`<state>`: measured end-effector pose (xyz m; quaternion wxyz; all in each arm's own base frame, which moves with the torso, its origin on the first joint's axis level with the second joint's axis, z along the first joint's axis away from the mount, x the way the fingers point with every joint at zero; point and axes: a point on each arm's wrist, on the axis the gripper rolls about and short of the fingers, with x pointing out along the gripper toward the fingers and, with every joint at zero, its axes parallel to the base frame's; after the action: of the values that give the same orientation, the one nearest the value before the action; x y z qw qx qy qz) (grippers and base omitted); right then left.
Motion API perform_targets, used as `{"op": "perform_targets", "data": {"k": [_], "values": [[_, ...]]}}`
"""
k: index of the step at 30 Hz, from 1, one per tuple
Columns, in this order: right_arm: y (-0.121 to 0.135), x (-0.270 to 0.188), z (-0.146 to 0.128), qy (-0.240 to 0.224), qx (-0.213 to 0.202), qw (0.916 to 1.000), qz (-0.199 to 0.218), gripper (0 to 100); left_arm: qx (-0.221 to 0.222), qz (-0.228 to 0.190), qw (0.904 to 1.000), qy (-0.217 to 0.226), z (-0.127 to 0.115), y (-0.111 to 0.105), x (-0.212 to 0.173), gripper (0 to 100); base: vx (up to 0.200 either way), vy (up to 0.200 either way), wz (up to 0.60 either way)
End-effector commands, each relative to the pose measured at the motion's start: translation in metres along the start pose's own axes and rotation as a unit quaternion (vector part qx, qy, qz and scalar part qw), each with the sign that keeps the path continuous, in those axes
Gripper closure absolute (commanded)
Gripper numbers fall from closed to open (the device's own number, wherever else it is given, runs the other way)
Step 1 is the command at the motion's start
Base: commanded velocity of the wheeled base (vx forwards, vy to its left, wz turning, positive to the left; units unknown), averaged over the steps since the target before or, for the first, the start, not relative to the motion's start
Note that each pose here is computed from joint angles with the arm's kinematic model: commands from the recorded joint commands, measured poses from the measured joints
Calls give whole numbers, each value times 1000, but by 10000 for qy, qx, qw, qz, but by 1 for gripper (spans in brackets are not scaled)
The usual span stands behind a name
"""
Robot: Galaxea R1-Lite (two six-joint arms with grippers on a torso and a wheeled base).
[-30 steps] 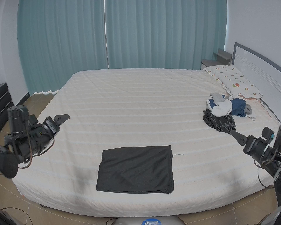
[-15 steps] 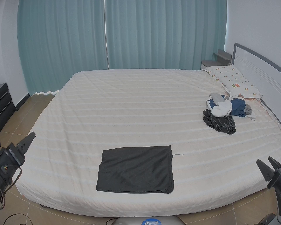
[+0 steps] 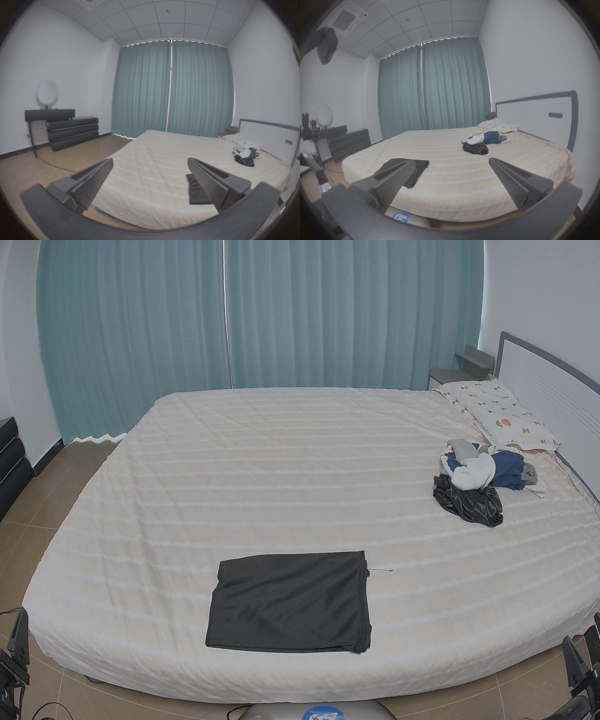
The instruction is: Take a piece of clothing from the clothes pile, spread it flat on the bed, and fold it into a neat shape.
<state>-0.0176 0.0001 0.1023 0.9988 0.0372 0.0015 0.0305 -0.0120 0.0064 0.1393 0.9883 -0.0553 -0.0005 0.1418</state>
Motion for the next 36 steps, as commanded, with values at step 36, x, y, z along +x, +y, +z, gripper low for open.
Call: {"op": "perform_targets", "data": {"k": [36], "values": [[0, -6, -20, -307, -545, 9980, 116, 0, 547, -1213, 9910, -137, -59, 4, -11, 0, 0, 0, 0]]}}
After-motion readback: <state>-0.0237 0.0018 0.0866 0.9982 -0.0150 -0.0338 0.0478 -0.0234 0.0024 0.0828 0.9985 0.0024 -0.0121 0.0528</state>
